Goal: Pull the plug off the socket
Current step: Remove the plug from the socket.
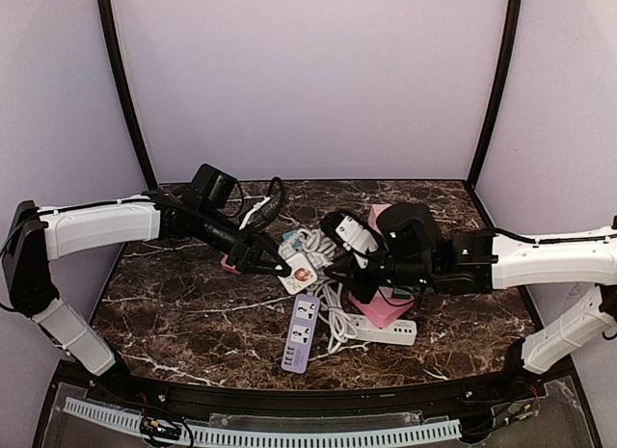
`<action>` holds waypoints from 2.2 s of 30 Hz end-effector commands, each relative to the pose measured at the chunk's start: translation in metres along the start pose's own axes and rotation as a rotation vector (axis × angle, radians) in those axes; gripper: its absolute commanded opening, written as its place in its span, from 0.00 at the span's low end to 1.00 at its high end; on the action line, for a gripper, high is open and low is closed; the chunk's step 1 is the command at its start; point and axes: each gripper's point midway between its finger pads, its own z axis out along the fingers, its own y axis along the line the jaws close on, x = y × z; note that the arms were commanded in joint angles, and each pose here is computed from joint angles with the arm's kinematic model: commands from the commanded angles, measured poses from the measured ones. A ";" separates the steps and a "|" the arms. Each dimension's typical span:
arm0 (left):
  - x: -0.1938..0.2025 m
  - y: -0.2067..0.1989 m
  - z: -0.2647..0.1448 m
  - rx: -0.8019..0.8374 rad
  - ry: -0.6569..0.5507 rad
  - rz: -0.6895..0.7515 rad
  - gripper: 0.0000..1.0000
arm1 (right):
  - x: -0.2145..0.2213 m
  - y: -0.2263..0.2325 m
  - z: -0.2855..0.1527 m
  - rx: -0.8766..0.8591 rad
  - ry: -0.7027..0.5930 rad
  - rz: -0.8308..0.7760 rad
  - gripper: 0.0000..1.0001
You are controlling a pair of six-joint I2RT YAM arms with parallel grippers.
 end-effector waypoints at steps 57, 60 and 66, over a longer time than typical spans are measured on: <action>0.011 0.002 -0.008 -0.058 0.049 -0.005 0.01 | -0.058 -0.076 -0.035 0.137 -0.120 0.093 0.00; 0.010 0.003 -0.008 -0.071 0.048 -0.002 0.01 | -0.052 -0.069 -0.031 0.109 -0.100 0.088 0.00; 0.007 0.021 -0.014 -0.168 0.027 -0.018 0.01 | -0.045 -0.048 -0.030 0.104 -0.093 0.039 0.00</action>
